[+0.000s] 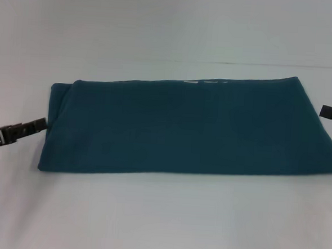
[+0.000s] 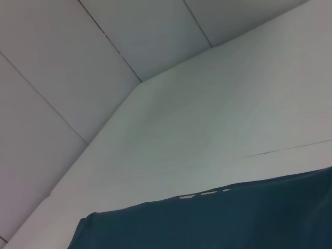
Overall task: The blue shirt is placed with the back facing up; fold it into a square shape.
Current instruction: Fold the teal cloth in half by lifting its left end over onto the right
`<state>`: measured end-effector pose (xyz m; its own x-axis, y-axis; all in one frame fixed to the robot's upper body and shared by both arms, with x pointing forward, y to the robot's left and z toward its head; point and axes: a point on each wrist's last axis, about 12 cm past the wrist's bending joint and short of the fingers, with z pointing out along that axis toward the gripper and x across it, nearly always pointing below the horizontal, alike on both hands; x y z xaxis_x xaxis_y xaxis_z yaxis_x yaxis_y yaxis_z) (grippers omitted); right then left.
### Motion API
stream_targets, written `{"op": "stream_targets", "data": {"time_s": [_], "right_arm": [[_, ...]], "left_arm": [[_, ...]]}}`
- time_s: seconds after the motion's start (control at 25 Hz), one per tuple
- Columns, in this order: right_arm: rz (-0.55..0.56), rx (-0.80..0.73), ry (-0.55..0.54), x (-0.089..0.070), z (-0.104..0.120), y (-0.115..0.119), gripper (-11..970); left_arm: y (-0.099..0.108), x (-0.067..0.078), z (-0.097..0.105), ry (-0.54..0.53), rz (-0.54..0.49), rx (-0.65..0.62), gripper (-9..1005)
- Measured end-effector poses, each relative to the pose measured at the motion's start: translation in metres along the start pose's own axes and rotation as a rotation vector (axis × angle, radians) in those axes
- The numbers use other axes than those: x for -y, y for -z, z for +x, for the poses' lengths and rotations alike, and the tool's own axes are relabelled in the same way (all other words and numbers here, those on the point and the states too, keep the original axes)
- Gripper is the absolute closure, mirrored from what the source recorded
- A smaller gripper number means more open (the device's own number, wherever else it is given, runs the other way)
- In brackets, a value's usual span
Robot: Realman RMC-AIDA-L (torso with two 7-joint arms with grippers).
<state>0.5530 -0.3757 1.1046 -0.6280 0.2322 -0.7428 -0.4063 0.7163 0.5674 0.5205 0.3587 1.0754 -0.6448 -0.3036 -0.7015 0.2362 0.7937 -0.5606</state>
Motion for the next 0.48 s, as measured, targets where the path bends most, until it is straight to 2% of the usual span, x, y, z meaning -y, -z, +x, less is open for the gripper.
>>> {"op": "stream_targets", "data": {"time_s": [0.24, 0.48], "right_arm": [[-0.002, 0.002, 0.008, -0.002, -0.006, -0.005, 170], [0.009, 0.008, 0.000, -0.001, -0.012, -0.006, 171]], "left_arm": [[0.014, -0.002, 0.008, 0.093, -0.001, -0.039, 178], [0.020, -0.004, 0.014, 0.132, -0.028, -0.126, 180]]}}
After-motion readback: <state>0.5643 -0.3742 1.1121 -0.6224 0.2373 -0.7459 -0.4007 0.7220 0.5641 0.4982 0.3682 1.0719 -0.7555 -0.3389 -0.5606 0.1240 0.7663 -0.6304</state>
